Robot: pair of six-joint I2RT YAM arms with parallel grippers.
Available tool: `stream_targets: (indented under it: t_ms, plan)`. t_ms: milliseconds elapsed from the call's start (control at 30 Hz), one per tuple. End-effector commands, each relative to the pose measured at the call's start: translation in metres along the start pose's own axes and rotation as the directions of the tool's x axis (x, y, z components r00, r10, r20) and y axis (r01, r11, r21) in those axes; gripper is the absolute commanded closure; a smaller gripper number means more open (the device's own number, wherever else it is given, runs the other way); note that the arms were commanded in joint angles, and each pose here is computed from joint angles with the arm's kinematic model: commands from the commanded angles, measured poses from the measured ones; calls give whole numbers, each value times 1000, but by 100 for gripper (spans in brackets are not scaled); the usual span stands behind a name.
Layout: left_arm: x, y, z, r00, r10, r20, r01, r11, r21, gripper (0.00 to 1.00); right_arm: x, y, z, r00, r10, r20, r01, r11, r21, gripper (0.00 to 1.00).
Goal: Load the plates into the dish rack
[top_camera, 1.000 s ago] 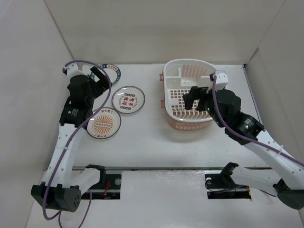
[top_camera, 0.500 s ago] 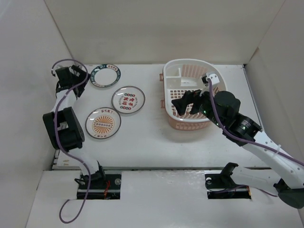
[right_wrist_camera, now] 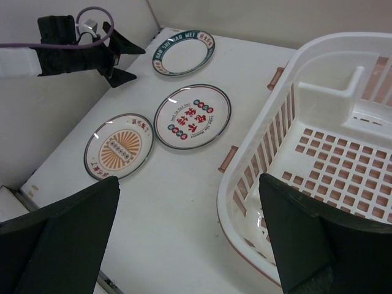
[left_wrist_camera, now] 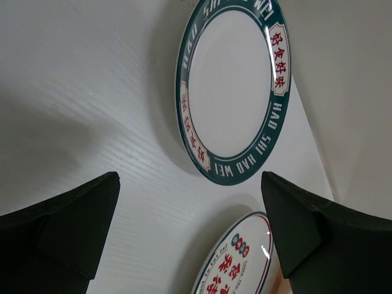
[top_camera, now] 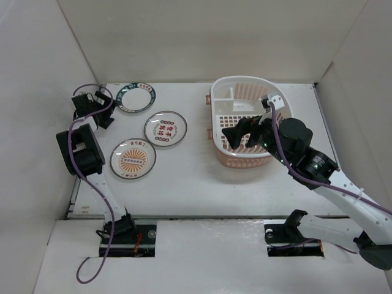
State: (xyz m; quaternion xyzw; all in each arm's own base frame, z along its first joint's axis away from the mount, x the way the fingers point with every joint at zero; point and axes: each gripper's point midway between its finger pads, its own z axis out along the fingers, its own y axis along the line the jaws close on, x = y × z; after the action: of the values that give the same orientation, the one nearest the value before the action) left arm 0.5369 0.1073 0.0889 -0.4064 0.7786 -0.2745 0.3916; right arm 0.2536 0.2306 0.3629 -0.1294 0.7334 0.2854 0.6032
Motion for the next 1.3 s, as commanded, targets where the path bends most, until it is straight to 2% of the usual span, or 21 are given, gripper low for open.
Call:
stream_targets:
  t_ms: [0, 67, 333, 367, 400, 467, 533, 667, 733, 800, 833, 933, 967, 1133, 1267]
  plan:
    - [-21, -27, 6, 998, 28, 48, -33, 993, 112, 0, -13, 5, -3, 998, -3, 57, 4, 1000, -18, 0]
    - [-23, -33, 12, 999, 28, 37, -33, 989, 143, 2, -12, 2, -5, 998, -2, 61, 3, 1000, -10, 0]
    - [-18, -21, 47, 1000, 16, 5, -16, 993, 113, 13, -14, 2, -1, 998, -1, 71, 1, 1000, -3, 0]
    - [-13, -22, 52, 1000, 20, -5, -20, 993, 116, 15, -16, 3, -1, 997, 10, 79, -10, 1000, -7, 0]
    - [-9, -28, 53, 1000, 30, -6, -29, 991, 127, 22, -16, 3, -1, 997, 10, 79, -10, 1000, -7, 0]
    - [-4, -22, 62, 999, 27, -18, -25, 994, 110, 24, -13, 1, 5, 997, 8, 72, -9, 1000, 5, 0]
    - [0, -25, 66, 999, 20, -26, -17, 993, 114, 35, -10, 1, 8, 998, 6, 63, -7, 1000, 8, 0]
    - [1, -21, 73, 1000, 8, -28, -5, 994, 112, 41, -11, 2, 10, 998, 6, 60, -6, 1000, 9, 0]
    - [4, -16, 75, 999, 4, -35, -1, 994, 105, 49, -10, 2, 13, 998, 6, 62, -6, 1000, 8, 0]
    - [7, -11, 78, 999, -9, -43, 13, 995, 97, 52, -10, 4, 13, 998, 6, 59, -6, 1000, 0, 0]
    - [7, -11, 78, 999, -9, -43, 13, 995, 97, 66, -7, 4, 16, 999, 4, 50, -4, 1000, 2, 0]
    - [7, -11, 81, 999, -18, -44, 22, 995, 97, 97, -6, 6, 19, 999, 13, 46, -13, 1000, -7, 0]
    - [7, -11, 81, 999, -18, -44, 22, 995, 97, 100, -3, 5, 22, 999, 11, 38, -11, 1000, -4, 0]
    - [6, -5, 78, 999, -26, -27, 28, 998, 65, 100, -1, 9, 25, 999, 10, 34, -10, 1000, -12, 0]
    - [-7, -28, 53, 999, 28, 42, -31, 997, 68, 100, 2, 9, 27, 1000, 18, 25, -17, 1000, -10, 0]
